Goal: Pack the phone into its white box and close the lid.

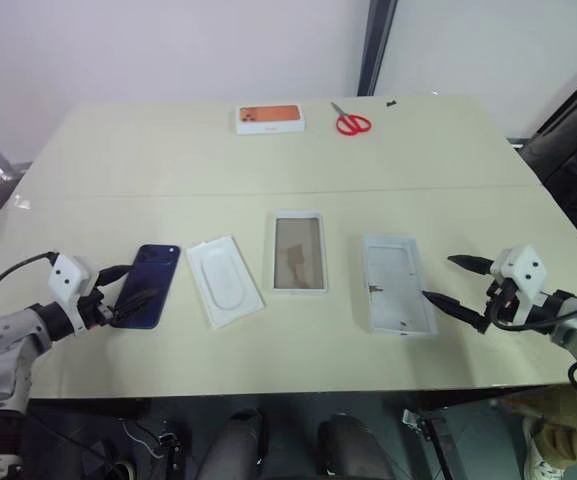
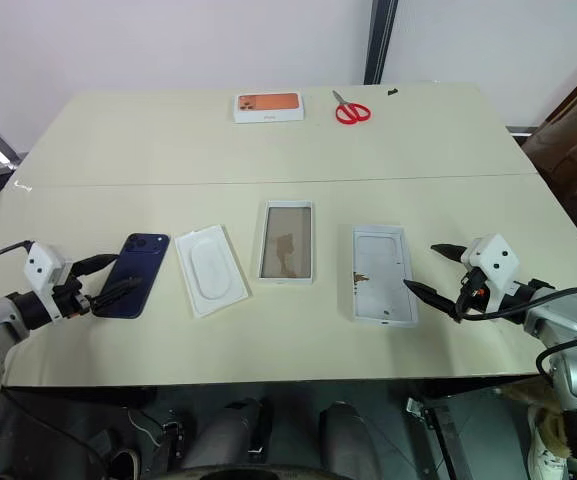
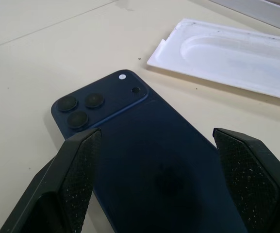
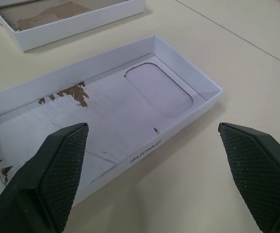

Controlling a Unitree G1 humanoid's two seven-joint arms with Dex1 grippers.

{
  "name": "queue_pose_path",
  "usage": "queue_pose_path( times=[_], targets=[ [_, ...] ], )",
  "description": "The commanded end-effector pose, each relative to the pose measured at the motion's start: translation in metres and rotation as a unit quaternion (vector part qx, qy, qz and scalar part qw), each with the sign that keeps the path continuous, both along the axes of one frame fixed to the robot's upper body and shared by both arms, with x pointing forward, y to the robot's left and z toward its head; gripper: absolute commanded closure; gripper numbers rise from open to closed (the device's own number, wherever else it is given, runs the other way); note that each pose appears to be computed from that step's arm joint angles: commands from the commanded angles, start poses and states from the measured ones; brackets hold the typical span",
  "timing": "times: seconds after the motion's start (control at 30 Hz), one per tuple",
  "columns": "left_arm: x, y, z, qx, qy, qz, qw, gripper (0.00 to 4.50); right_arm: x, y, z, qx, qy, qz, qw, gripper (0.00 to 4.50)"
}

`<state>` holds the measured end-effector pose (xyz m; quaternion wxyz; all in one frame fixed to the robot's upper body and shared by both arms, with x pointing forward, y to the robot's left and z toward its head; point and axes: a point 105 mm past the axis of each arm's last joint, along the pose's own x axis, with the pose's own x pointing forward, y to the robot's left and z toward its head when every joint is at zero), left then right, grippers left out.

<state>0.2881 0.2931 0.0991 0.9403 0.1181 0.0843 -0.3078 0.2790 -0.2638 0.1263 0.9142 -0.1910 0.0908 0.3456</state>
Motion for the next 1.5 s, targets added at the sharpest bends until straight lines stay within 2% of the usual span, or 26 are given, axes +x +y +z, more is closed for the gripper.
queue_pose_path(
  times=[0.03, 0.27, 0.63, 1.0, 1.23, 1.4, 1.5],
  targets=[
    [0.003, 0.005, 0.014, 0.005, -0.027, 0.004, 1.000, 0.62, -0.001, -0.003, 0.010, -0.012, -0.019, 0.000, 1.000, 0.01],
    [0.011, 0.004, 0.028, -0.030, -0.042, 0.015, 0.999, 0.62, 0.000, -0.003, 0.010, -0.014, -0.019, -0.002, 1.000, 0.01],
    [0.006, 0.010, 0.020, 0.001, -0.027, 0.017, 0.999, 0.62, 0.003, -0.008, 0.009, -0.022, -0.021, -0.008, 1.000, 0.01],
    [0.006, 0.024, 0.024, 0.017, -0.025, 0.037, 0.999, 0.62, 0.006, -0.012, 0.009, -0.027, -0.023, -0.016, 0.999, 0.01],
    [0.011, -0.002, 0.019, -0.016, 0.013, 0.024, 1.000, 0.62, 0.013, 0.008, 0.018, -0.024, -0.036, 0.011, 0.999, 0.01],
    [0.011, -0.035, 0.028, -0.093, 0.053, 0.011, 0.994, 0.62, 0.017, 0.042, 0.026, -0.056, -0.054, 0.075, 0.994, 0.01],
    [0.011, -0.045, 0.021, -0.092, 0.087, 0.023, 0.992, 0.62, 0.020, 0.063, 0.032, -0.061, -0.068, 0.108, 0.990, 0.01]
  ],
)
